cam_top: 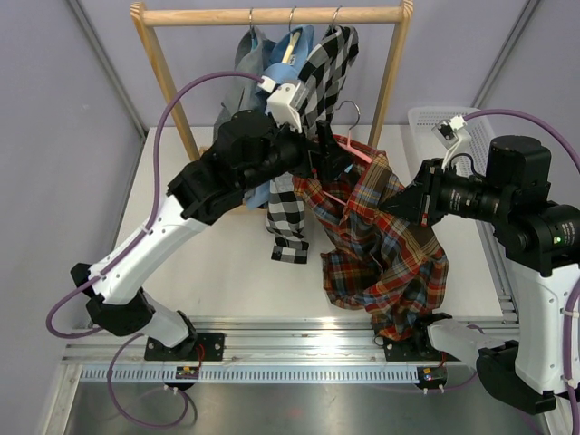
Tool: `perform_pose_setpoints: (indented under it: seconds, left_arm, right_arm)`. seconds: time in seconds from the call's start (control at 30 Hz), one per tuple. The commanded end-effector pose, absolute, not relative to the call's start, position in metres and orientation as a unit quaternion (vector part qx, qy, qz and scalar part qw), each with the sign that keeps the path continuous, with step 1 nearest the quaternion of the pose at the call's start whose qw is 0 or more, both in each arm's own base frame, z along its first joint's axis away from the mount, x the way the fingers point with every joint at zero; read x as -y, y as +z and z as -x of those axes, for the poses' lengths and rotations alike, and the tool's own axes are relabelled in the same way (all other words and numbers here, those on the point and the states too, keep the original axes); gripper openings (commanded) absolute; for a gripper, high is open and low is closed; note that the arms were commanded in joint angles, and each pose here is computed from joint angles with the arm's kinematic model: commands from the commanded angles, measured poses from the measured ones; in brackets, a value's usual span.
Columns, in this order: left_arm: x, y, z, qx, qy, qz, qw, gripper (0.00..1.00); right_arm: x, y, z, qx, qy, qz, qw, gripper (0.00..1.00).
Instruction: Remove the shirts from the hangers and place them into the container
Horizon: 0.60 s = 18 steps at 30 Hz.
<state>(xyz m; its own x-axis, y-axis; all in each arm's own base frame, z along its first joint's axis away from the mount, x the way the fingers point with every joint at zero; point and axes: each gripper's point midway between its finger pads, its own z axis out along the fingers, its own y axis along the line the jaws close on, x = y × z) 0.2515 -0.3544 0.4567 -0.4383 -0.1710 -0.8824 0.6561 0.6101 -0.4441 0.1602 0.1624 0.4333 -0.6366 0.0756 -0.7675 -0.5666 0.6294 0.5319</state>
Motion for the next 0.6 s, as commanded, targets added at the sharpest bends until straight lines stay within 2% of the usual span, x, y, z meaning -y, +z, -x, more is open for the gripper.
perform_pose_setpoints:
  seconds: [0.0,0.37,0.57]
  left_arm:
    - [0.360,0.497,-0.258,-0.705,-0.419,-0.143,0.554,0.99]
    - [0.373,0.518,-0.271,-0.671,-0.392,-0.120,0.618,0.99]
    - [0.388,0.512,-0.275,-0.668,-0.383,-0.127,0.626,0.89]
  right_arm:
    - [-0.170,0.467,-0.156,-0.757,0.422,0.205,0.455,0.00]
    - [-0.170,0.465,-0.156,-0.759,0.418,0.207,0.455,0.00]
    - [-0.169,0.463,-0.156,-0.760,0.417,0.207,0.454,0.00]
